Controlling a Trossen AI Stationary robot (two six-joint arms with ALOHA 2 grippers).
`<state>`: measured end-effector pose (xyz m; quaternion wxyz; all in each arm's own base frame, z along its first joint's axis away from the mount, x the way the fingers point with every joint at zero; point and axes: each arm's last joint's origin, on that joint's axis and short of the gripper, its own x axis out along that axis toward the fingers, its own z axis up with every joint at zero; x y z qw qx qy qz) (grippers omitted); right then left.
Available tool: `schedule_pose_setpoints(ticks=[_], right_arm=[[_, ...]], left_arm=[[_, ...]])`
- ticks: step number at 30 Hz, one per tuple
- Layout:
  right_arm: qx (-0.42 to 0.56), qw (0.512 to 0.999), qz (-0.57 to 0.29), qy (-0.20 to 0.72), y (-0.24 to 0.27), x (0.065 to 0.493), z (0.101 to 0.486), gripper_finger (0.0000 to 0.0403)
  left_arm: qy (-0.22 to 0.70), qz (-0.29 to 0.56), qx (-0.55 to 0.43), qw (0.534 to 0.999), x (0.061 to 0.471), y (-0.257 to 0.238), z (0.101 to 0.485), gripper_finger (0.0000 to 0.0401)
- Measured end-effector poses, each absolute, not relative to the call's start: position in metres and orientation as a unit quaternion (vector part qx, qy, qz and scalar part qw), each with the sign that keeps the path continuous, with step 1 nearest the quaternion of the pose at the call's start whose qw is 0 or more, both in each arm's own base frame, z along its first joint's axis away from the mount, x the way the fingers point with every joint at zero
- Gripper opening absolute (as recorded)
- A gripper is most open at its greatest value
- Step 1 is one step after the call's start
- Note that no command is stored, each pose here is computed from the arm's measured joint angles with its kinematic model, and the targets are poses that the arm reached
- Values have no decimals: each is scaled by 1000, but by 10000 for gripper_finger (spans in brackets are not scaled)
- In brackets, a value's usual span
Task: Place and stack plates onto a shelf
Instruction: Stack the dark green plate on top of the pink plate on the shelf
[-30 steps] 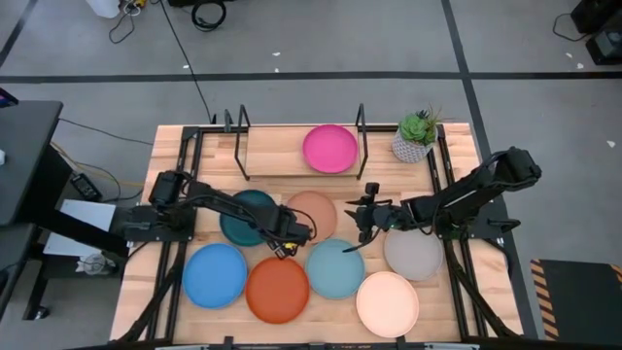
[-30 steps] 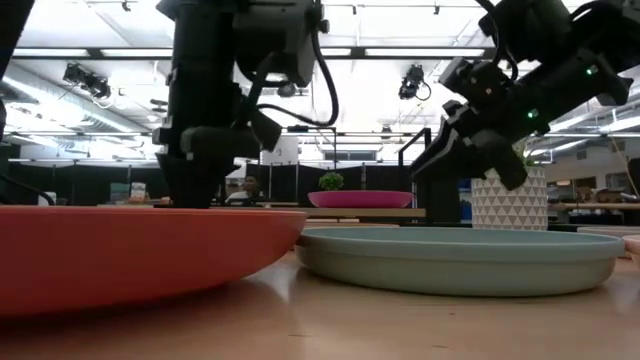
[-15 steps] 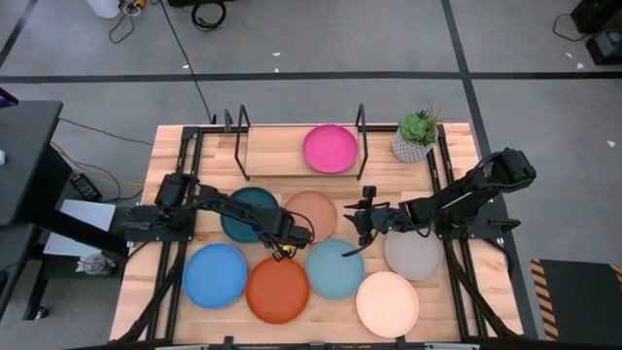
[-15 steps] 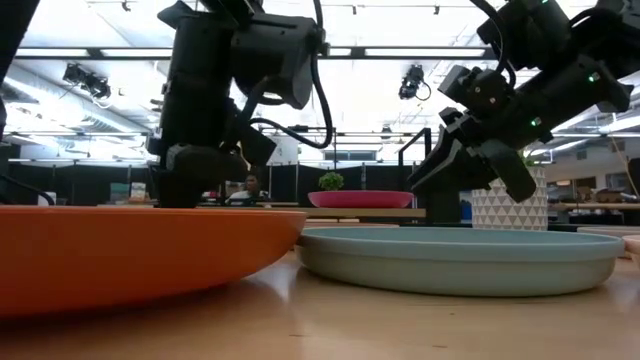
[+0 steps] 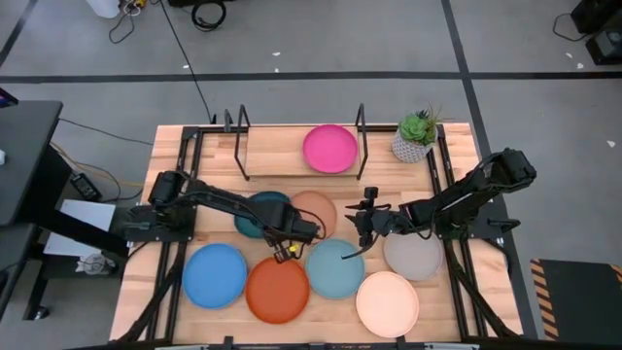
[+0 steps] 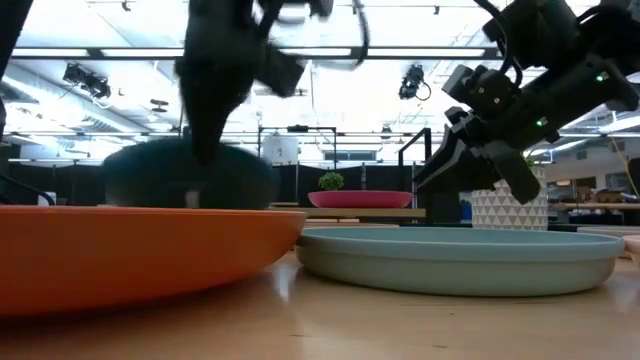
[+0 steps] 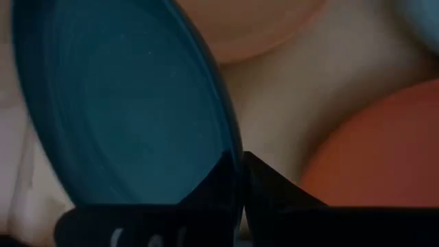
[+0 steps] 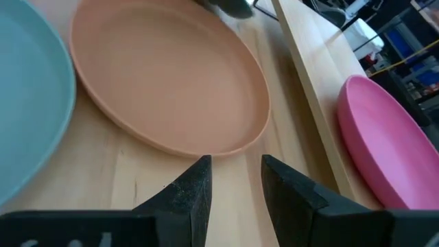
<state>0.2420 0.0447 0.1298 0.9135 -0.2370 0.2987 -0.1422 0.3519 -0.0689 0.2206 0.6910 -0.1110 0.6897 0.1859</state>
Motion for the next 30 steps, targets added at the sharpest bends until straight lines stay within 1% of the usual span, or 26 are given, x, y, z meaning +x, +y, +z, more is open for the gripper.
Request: schedule_pose_setpoints(ticks=[4,8,13,17,20,24,28,30], right_arm=[[-241,913,-150,295,52,239,131,132],[-238,912,-161,294,58,236,130,132],[-230,916,-161,288,69,232,130,132],[-221,921,-147,285,77,229,129,132],[-214,923,-140,287,83,225,128,132],[-210,924,-146,284,88,222,127,132],[-212,924,-151,280,93,219,127,132],[-215,922,-157,281,95,217,126,132]], left_arm=[[686,132,-80,711,357,-70,244,16],[684,89,-27,723,359,-70,263,16],[669,61,98,734,362,-66,271,16],[659,32,220,718,364,-60,272,23],[646,17,282,709,370,-49,273,22],[625,5,307,718,382,-20,274,18],[614,15,314,724,391,18,272,19],[597,18,316,737,395,38,274,20]])
